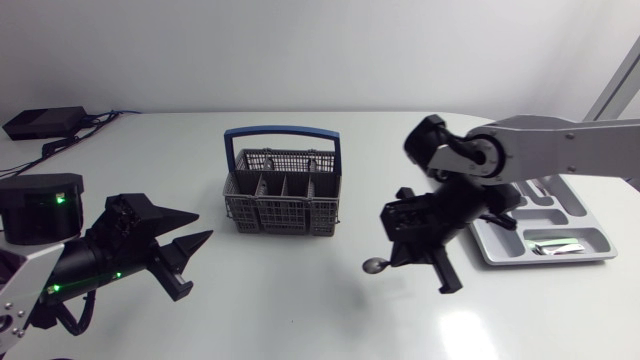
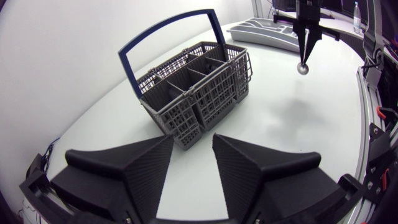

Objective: Unload the cutlery basket into the drawer organizer.

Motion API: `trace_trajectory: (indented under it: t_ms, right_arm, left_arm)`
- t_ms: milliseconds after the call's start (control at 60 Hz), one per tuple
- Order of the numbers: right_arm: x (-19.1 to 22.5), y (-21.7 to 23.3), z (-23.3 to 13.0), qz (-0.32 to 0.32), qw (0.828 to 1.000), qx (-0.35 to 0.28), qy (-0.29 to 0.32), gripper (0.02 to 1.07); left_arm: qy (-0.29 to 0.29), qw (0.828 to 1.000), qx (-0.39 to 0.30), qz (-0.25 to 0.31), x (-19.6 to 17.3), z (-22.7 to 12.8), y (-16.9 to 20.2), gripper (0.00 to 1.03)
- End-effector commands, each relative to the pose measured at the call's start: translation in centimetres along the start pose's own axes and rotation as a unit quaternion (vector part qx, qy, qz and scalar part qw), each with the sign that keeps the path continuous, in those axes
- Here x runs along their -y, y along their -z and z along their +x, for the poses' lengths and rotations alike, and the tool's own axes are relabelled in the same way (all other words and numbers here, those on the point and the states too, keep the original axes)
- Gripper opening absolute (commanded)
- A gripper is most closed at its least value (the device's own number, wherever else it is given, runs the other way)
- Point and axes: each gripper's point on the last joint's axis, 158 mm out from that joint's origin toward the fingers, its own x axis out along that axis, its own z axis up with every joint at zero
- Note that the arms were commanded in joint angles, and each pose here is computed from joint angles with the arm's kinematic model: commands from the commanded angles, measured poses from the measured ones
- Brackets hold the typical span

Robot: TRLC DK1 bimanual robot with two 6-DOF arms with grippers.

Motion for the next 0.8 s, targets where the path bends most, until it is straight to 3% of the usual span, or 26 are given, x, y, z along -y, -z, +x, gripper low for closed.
trace_trajectory:
  t_ms: [0, 533, 783]
  right_arm:
    - [-0.5, 3.2, -0.8, -0.001, 1.000, -0.003, 0.003, 0.09]
    - [1.8, 24.7, -6.8, 0.122, 0.991, -0.011, 0.062, 0.09]
    - [2.4, 31.5, -7.5, 0.130, 0.988, -0.021, 0.076, 0.08]
  left_arm:
    - [0.001, 1.000, -0.006, -0.007, 0.3, 0.4, 0.1, 0.48]
    - [-0.009, 1.000, -0.020, -0.004, 0.6, 1.4, -0.6, 0.49]
    - [-0.017, 1.000, -0.025, 0.000, 0.5, 1.9, -1.1, 0.49]
